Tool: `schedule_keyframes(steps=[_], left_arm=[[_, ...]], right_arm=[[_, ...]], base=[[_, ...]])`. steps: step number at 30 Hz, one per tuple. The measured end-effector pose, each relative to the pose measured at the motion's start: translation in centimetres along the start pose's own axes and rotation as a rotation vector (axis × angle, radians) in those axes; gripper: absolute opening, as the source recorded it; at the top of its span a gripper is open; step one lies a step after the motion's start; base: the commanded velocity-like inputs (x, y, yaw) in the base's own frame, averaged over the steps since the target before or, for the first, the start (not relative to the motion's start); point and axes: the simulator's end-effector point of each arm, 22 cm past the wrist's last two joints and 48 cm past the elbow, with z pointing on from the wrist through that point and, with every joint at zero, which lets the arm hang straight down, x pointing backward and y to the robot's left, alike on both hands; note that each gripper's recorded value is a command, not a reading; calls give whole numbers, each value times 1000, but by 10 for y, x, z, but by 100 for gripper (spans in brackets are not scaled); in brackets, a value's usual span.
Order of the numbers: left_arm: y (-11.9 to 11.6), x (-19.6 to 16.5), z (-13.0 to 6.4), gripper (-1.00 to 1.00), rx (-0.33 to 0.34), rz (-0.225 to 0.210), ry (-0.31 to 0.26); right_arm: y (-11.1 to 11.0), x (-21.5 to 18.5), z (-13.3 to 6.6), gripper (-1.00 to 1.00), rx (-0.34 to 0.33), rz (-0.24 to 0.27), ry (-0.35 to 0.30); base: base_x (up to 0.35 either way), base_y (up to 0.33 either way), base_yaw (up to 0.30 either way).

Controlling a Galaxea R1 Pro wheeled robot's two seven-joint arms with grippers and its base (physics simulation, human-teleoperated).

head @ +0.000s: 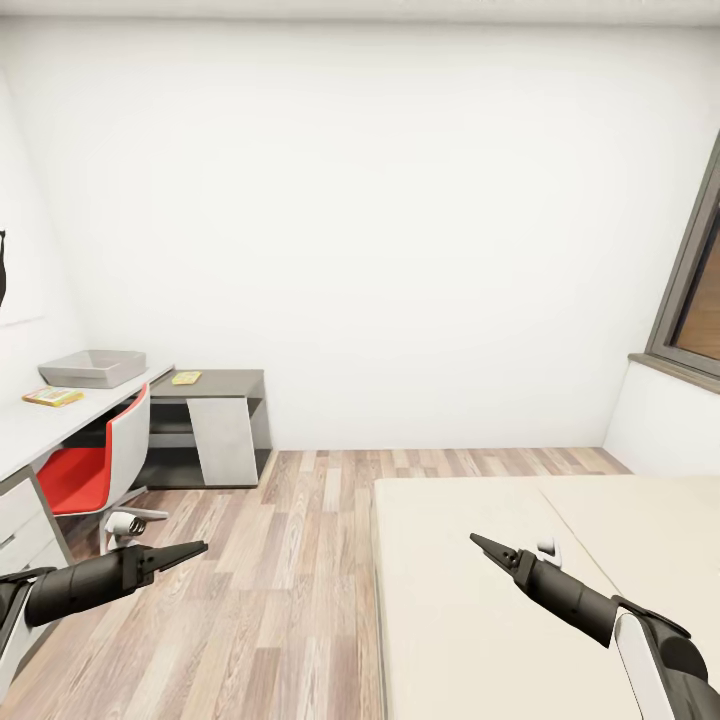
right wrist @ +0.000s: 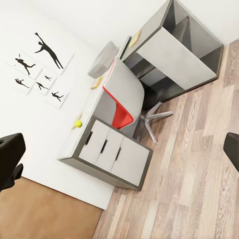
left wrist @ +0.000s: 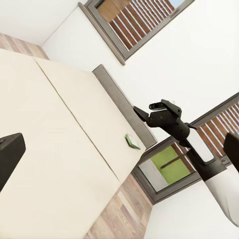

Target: Put all the toys in the child's room - the three board games (two on the bed and one on the table), the two jigsaw puzzles on the table, and the tennis ball on the table - inside the toy box on the table in the child's room.

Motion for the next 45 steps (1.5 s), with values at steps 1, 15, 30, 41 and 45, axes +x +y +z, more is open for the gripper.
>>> schedule_keyframes(steps=[1, 15, 30, 41, 45], left_arm=[[0, 0, 0, 100, 0, 0, 0], [0, 0, 0, 100, 0, 0, 0], [0, 0, 0, 100, 0, 0, 1], [0, 0, 0, 100, 0, -1, 1], [0, 1, 0, 100, 0, -1, 2]], right_arm=[[0, 0, 0, 100, 0, 0, 0], [0, 0, 0, 100, 0, 0, 0], [0, 0, 0, 100, 0, 0, 0], [0, 0, 0, 100, 1, 0, -1], [0, 0, 0, 100, 0, 0, -1]], base=[[0, 0, 0], [0, 0, 0], [0, -24, 0], [0, -249, 0], [0, -288, 0]])
